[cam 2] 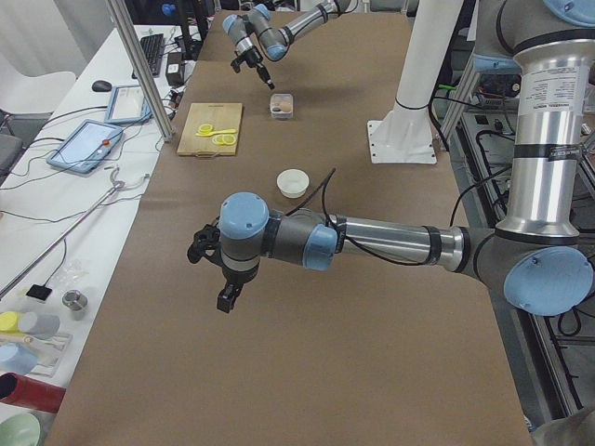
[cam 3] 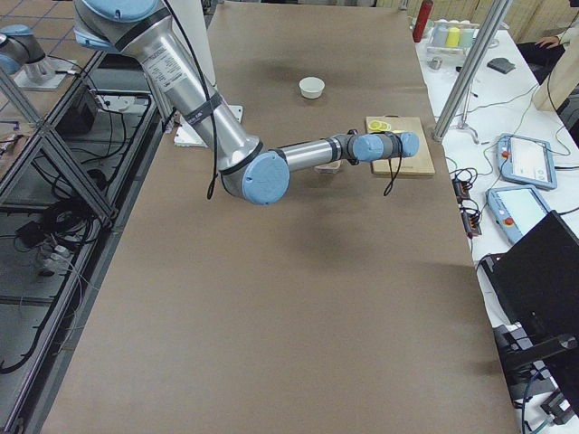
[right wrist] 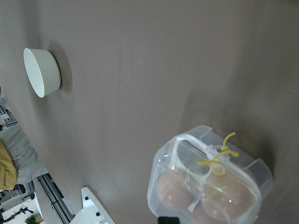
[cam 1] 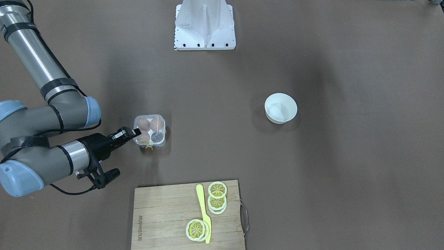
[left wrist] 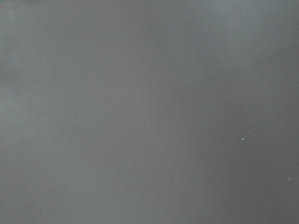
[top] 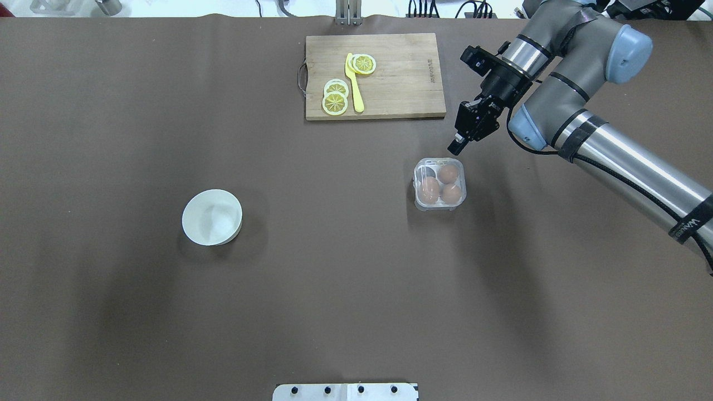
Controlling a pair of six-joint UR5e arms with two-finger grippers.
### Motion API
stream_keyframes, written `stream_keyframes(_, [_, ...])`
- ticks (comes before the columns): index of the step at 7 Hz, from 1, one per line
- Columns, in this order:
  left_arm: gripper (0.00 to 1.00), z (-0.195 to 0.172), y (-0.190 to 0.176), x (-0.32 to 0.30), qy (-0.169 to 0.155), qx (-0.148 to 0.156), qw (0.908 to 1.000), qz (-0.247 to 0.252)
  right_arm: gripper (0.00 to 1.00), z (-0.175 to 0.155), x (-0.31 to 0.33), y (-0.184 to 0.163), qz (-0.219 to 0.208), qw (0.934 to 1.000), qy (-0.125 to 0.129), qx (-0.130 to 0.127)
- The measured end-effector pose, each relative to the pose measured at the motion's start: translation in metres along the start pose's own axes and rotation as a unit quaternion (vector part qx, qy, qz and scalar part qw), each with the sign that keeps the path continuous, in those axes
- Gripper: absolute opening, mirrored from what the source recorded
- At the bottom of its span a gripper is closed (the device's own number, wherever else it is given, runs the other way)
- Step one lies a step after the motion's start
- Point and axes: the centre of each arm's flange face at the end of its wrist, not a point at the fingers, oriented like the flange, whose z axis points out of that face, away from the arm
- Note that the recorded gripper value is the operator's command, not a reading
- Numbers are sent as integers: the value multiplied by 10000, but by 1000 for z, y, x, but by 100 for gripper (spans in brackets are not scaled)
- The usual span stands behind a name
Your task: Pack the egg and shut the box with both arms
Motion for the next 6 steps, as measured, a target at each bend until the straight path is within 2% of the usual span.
stream_keyframes(2, [97,-2,0,1,0,-32,10000,-27,0,-29,-1,5,74,9998,56,190])
stream_keyframes(3, [97,-1,1,1,1,-43,10000,-30,0,-48,3,14,131,9993,167,320])
stream_keyframes(5, [97,0,1,1,3,-51,10000,-12,0,-98,25,42,323,9950,656,673])
stream_keyframes(6, [97,0,1,0,3,-52,10000,-8,6,-126,39,61,466,9904,955,888])
